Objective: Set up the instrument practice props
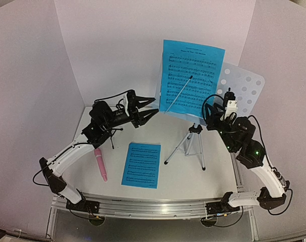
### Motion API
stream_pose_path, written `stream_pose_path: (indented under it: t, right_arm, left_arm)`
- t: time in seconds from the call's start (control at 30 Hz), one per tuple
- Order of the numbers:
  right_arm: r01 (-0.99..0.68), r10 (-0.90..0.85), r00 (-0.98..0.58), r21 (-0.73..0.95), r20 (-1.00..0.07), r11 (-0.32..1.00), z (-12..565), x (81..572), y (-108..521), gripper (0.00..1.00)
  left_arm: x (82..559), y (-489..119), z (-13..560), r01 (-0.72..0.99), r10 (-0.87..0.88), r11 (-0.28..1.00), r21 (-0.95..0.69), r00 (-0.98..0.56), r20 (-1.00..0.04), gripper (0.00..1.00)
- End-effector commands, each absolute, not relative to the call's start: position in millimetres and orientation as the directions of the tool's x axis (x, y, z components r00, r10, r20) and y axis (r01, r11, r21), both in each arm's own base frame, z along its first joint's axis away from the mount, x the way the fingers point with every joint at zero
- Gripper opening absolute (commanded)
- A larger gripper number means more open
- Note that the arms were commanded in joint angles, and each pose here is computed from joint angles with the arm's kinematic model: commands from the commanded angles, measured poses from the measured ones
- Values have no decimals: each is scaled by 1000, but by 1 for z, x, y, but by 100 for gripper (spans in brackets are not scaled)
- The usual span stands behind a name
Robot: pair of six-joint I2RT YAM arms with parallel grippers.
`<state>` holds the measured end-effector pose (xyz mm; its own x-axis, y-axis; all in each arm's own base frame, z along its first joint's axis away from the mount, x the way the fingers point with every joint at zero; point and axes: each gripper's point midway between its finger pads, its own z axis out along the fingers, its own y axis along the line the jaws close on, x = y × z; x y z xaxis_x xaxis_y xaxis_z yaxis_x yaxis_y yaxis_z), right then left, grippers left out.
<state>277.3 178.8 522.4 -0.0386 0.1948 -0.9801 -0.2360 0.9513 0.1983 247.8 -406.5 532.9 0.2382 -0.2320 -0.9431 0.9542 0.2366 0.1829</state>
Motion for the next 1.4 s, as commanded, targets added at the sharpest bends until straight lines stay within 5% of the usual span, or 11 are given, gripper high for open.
stream_pose_path:
  t: [0.0, 0.27, 0.8, 1.37]
  right_arm:
    - [-186, 250, -81, 261, -965, 947, 506, 277, 169, 40]
    - [-123, 244, -103, 256, -964, 959, 485, 281, 162, 37]
    - [-153, 259, -152, 282, -954, 947, 471, 287, 179, 0]
    - [-179, 263, -164, 291, -951, 940, 469, 283, 182, 0]
  left_arm:
    - [263, -383, 541, 934, -233, 326, 149, 232, -945, 52]
    - [273, -378, 529, 931, -220, 342, 129, 213, -952, 54]
    - [274, -379, 527, 932, -226, 334, 137, 220, -949, 54]
    - [274, -376, 525, 934, -223, 331, 137, 218, -950, 55]
